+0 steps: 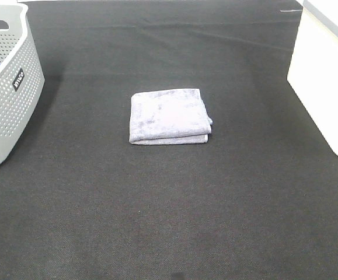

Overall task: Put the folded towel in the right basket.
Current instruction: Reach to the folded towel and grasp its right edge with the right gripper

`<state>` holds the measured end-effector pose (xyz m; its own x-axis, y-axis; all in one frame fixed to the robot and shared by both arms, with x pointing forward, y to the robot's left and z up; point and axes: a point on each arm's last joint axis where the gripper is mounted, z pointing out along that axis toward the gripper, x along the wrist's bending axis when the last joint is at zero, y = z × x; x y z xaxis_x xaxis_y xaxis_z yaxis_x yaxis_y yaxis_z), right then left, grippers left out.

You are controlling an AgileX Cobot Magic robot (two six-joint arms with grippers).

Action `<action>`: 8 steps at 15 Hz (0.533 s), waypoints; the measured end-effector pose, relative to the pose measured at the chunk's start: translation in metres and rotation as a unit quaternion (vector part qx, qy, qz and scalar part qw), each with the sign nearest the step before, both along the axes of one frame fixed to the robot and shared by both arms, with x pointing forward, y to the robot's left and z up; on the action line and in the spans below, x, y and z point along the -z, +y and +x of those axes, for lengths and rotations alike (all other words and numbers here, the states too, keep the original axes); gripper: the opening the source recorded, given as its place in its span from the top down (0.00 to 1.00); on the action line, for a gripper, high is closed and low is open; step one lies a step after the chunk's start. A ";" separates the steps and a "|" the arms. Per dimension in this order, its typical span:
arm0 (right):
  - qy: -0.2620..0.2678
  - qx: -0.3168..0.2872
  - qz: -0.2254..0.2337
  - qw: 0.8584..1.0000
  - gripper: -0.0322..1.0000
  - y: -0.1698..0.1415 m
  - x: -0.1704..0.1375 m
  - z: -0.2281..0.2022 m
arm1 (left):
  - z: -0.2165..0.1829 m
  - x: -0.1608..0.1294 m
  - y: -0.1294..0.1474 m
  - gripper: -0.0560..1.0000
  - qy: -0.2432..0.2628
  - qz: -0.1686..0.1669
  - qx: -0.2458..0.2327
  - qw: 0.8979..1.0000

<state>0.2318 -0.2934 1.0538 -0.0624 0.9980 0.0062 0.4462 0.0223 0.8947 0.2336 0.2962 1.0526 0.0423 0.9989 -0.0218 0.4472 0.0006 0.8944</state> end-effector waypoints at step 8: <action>0.000 0.000 0.000 1.000 0.16 0.000 0.000 0.000 | 0.000 0.000 0.000 0.03 0.000 0.000 0.000 1.000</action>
<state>0.2318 -0.2934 1.0538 -0.0624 0.9980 0.0062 0.4462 0.0223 0.8947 0.2336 0.2962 1.0526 0.0423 0.9989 -0.0218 0.4472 0.0006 0.8944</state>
